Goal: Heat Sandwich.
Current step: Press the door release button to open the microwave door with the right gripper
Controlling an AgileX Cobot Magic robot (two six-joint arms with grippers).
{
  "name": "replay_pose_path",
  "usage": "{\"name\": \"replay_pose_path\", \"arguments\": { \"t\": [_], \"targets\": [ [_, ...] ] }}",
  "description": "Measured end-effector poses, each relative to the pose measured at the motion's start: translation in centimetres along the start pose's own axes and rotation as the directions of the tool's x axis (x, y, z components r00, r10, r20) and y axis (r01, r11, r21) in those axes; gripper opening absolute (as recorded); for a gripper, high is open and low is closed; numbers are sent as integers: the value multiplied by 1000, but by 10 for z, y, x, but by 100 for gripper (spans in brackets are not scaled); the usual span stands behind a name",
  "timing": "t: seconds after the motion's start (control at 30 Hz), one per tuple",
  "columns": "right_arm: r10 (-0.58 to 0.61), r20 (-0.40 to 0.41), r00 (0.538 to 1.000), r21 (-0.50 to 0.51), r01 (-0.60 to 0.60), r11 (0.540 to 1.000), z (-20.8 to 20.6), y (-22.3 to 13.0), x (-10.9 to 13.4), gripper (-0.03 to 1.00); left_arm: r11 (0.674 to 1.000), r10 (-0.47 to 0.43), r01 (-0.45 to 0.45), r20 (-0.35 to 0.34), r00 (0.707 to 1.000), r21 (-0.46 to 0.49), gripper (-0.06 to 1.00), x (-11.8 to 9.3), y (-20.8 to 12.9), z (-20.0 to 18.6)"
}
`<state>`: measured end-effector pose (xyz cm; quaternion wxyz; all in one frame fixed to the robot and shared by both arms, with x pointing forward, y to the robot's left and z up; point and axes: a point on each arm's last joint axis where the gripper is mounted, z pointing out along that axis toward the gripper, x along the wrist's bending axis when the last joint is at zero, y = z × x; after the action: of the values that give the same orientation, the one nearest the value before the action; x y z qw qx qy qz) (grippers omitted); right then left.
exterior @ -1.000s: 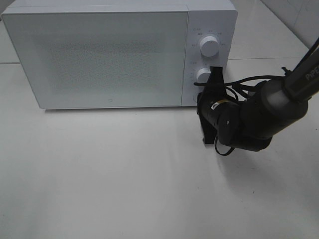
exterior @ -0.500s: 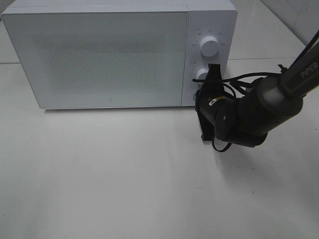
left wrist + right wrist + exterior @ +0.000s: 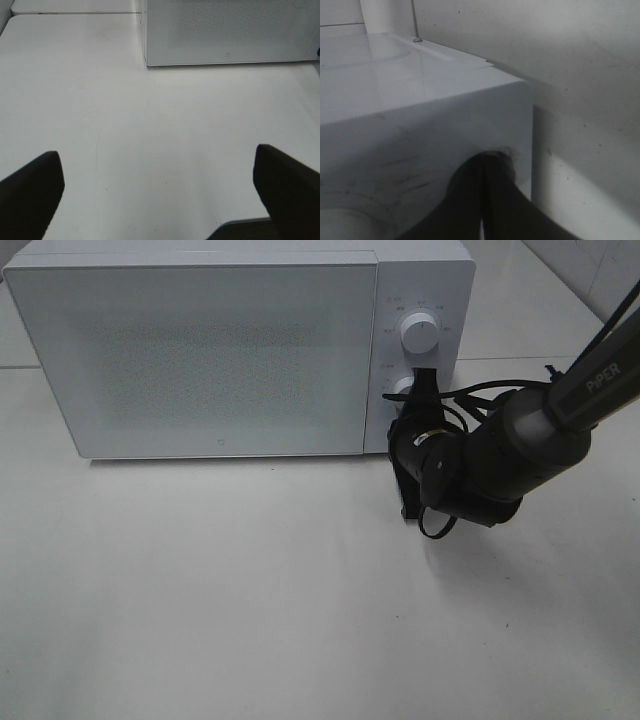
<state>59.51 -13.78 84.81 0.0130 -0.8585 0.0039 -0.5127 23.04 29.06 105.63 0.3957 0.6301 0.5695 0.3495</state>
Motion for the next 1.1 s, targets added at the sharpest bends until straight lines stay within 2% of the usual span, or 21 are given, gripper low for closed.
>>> {"name": "replay_pose_path", "arguments": {
  "t": [0.23,1.1],
  "targets": [
    [-15,7,1000,-32,15,999,6,-6,-1,2,1000,0,0,0,1000,1,96,0,0,0],
    [-12,17,1000,-33,12,999,6,-7,-2,3,1000,0,0,0,1000,1,96,0,0,0]
  ]
}}
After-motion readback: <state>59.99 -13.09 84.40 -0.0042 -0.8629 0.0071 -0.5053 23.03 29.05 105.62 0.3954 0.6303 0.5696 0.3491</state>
